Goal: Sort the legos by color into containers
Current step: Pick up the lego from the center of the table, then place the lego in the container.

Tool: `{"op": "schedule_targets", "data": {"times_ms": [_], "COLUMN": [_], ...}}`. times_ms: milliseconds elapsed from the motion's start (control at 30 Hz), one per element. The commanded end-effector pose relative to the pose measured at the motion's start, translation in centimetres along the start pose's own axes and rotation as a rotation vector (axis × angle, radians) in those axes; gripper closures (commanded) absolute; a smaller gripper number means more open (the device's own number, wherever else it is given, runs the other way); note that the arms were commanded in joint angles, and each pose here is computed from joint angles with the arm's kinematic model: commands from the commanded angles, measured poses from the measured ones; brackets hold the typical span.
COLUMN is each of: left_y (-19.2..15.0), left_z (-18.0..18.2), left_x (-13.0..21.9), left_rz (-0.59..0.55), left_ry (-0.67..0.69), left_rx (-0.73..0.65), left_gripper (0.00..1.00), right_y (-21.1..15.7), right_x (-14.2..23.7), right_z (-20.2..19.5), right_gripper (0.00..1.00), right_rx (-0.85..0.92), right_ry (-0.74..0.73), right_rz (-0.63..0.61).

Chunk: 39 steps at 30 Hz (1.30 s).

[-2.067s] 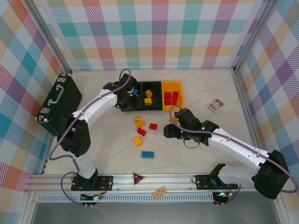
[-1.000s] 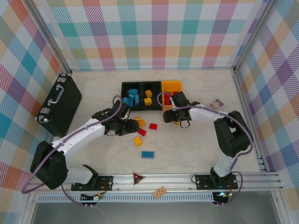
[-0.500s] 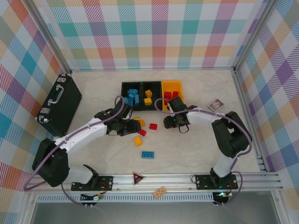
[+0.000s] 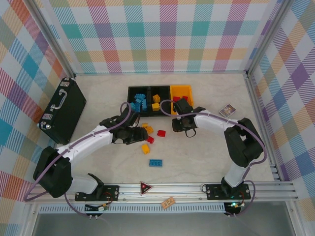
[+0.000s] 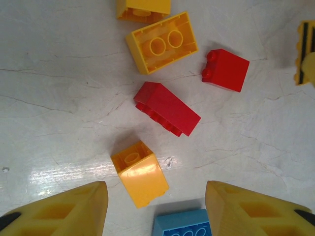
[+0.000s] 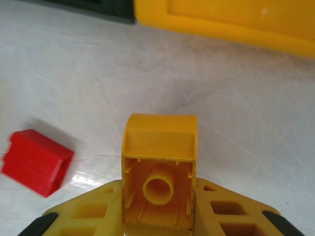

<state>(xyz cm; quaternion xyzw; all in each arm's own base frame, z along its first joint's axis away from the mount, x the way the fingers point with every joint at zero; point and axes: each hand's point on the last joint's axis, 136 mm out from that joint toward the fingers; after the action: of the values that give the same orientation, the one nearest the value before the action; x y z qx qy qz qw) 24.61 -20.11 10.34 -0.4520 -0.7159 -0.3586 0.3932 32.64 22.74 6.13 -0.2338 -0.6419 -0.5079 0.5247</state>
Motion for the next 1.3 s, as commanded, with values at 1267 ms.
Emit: {"op": "schedule_targets", "data": {"times_ms": [1267], "left_y": [0.4], "left_z": [-0.5], "left_x": [2.1], "left_rz": [-0.109], "left_ry": [-0.108], "left_rx": [0.091], "left_gripper": [0.45], "right_y": [16.3], "right_x": [-3.0], "right_z": [1.5], "right_gripper": [0.61], "right_rx": [-0.084], "right_ry": [-0.101], "right_rz": [-0.016]}}
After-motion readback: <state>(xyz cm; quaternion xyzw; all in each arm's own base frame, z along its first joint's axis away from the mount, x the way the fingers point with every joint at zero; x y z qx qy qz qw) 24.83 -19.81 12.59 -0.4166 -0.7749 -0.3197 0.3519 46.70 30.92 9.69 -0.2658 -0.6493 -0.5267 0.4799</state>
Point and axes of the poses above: each hand's point on the last joint's axis, 136 mm out from that joint toward the fingers, its own x axis back along the fingers, its own z axis along the line the jaws close on, y = z × x, and after that the axes turned 10 degrees about x, right-handed
